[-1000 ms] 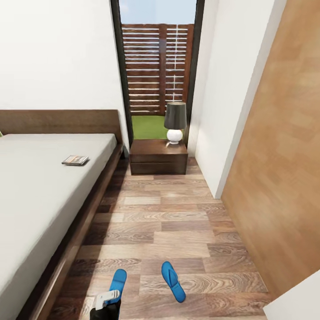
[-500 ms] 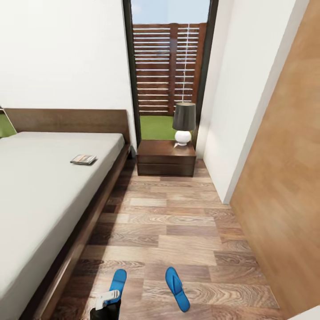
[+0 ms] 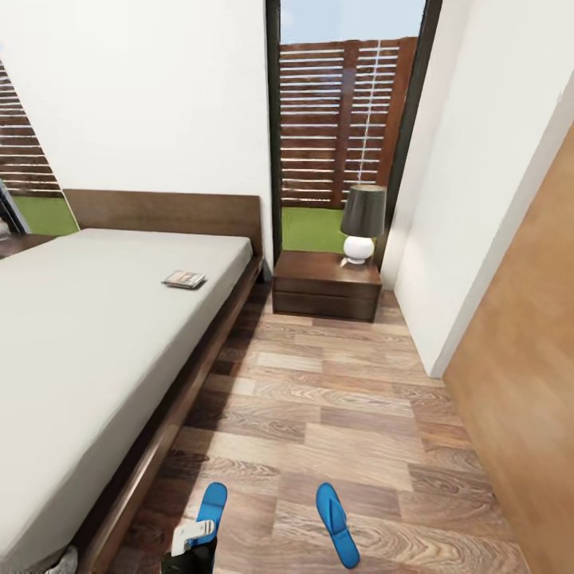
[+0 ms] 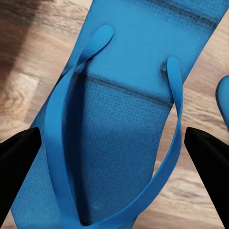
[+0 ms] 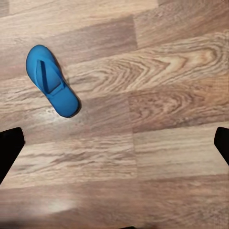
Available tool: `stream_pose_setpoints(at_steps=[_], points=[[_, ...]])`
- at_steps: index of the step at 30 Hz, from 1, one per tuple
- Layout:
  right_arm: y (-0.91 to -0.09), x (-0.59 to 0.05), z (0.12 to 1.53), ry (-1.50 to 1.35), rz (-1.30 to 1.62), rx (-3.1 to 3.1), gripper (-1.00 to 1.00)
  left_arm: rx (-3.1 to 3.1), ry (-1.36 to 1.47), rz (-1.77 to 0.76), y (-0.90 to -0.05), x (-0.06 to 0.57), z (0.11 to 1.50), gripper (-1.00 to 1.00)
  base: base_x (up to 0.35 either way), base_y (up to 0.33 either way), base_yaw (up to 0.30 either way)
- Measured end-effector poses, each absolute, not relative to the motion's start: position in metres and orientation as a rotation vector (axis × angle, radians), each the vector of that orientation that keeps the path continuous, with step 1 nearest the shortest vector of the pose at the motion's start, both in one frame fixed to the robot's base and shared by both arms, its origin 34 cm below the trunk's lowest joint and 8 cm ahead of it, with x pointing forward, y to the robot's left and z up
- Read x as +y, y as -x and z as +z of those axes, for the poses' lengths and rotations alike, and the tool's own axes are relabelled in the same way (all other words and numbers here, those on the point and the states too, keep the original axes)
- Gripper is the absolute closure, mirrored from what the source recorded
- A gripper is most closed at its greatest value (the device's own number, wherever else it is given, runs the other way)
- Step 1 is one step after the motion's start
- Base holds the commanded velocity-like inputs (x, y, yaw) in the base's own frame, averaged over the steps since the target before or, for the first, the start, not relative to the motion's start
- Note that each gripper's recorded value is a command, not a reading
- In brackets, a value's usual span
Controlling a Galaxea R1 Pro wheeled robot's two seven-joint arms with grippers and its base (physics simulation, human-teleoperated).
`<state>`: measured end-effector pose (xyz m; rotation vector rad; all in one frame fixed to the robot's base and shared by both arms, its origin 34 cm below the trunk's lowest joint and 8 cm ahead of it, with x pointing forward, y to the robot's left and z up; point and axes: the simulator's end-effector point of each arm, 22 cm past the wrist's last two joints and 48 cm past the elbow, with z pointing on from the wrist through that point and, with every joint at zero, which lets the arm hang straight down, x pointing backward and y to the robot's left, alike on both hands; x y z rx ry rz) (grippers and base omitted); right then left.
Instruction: In the bedroom, move the book from the bed onto either nightstand, and place the two sandals side by side next to the bed.
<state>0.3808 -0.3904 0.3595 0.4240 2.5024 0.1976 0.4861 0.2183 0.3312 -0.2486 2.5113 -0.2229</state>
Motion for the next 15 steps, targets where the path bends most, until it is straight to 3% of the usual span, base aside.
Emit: stream_pose_setpoints(at_steps=[15], points=[[-0.3808,-0.3904,0.3595,-0.424,0.198,2.502,-1.0,2.511,0.249,-0.223,-0.4861,0.2183,0.3312,1.0,0.0,0.0,0.21]])
